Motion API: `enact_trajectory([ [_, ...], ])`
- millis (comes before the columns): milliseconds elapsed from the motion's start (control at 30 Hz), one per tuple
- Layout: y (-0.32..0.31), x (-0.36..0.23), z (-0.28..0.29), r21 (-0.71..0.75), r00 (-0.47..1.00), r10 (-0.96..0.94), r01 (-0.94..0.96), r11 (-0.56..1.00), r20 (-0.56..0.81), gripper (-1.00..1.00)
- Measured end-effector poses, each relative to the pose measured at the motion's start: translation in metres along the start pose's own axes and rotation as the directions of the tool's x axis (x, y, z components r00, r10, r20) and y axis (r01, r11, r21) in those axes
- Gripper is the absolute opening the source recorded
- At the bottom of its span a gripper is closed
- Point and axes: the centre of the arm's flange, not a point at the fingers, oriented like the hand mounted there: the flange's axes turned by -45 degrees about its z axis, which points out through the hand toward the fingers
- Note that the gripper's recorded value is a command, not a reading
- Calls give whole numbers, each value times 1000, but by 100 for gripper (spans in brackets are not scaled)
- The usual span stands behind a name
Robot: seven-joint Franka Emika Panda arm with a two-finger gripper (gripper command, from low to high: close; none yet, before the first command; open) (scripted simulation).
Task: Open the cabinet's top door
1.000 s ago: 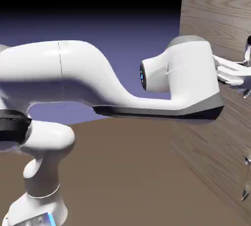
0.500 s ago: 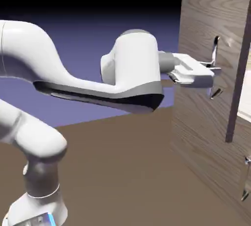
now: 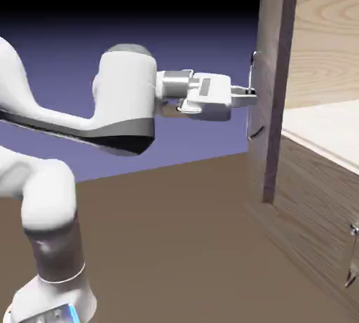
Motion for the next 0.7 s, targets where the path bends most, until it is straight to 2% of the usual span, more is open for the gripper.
enact_trajectory([
  [333, 21, 0, -55, 118, 1000, 0, 1, 993, -1, -100],
  [700, 36, 0, -77, 162, 1000, -3, 3, 987, -2, -100],
])
